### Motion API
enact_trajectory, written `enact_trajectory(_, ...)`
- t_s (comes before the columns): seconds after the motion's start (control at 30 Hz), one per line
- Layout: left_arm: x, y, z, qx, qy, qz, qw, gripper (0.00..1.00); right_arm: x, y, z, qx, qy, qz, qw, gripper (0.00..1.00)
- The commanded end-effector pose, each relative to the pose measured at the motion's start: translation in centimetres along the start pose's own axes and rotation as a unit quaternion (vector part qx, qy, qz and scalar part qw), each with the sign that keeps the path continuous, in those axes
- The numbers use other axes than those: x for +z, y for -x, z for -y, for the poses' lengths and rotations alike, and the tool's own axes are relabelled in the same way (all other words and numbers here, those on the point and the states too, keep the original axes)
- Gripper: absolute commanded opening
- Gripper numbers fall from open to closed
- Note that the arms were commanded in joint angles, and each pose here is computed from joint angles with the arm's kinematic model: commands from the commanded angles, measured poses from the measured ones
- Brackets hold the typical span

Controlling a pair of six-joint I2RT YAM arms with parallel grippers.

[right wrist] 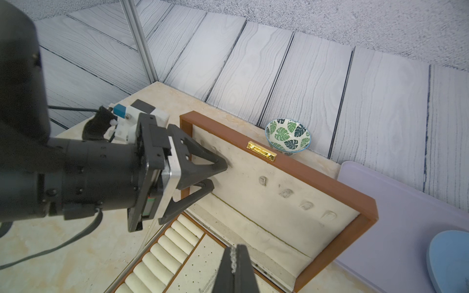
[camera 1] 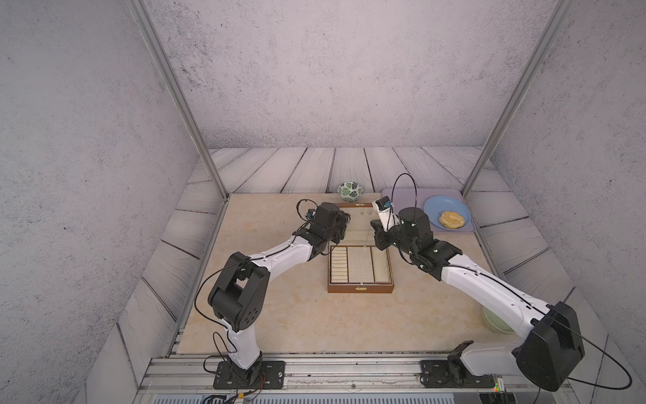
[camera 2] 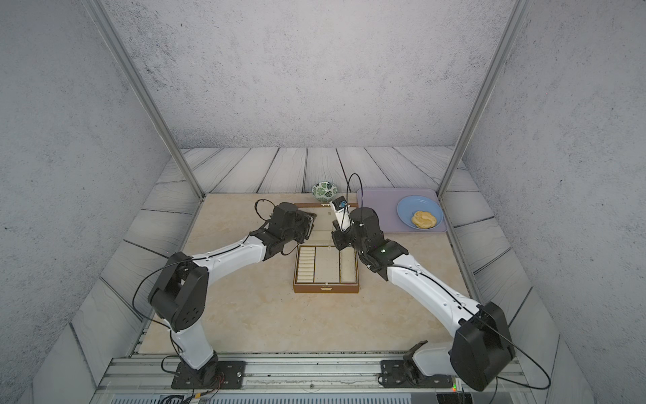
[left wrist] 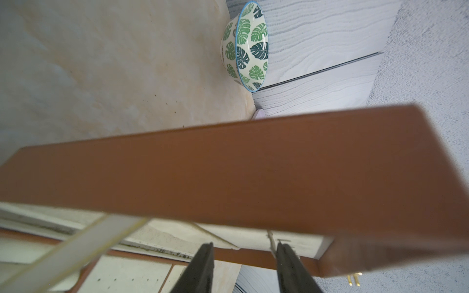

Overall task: Put jewelry chain into jewelry box
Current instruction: Open the fastener on the jewelry box, then hang the necklace on the jewelry box clasp.

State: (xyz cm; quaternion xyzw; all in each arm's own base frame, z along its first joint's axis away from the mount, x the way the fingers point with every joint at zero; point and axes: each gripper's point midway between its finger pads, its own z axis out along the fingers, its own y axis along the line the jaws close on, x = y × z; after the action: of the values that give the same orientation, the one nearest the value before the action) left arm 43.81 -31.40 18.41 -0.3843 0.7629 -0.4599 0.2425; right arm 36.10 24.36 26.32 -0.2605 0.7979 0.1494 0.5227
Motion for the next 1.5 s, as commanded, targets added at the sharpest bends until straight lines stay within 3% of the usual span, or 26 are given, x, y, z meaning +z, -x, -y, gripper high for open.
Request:
enact_trajectory(0.0,-1.6,-0.6,0.8,0.042,0.004,-0.014,0.999,0.46,0.3,0.0,-0.2,0.002,0.009,-0.002,1.0,0.0)
enact_trajectory(0.17,-3.3,-0.4,2.7,0.129,-0.019,-0.034,0.991,0.47,0.6,0.1,-0.8,-0.001,0.025,-0.007,1.0,0.0)
enact_trajectory(0.33,-5.0,-0.2,4.1,0.248,-0.038,-0.055,0.967,0.47,1.2,0.2,-1.3,-0.009,0.042,-0.018,0.999,0.0)
enact_trajectory(0.47,-6.1,-0.5,4.8,0.342,-0.062,-0.079,0.934,0.46,1.8,0.6,-1.6,-0.015,0.051,-0.024,0.998,0.0)
enact_trajectory(0.67,-7.4,-2.2,4.9,0.469,-0.094,-0.119,0.87,0.43,2.2,1.4,-2.0,-0.023,0.064,-0.025,0.997,0.0)
enact_trajectory(0.77,-7.7,-2.8,4.6,0.501,-0.107,-0.13,0.849,0.43,2.4,1.8,-2.1,-0.026,0.067,-0.025,0.997,0.0)
enact_trajectory(1.07,-7.8,-4.2,4.4,0.553,-0.152,-0.142,0.807,0.42,2.4,2.6,-2.3,-0.028,0.075,-0.022,0.997,0.0)
enact_trajectory(1.47,-7.5,-5.7,3.3,0.592,-0.176,-0.15,0.772,0.39,1.8,3.2,-2.7,-0.022,0.087,-0.015,0.996,0.0)
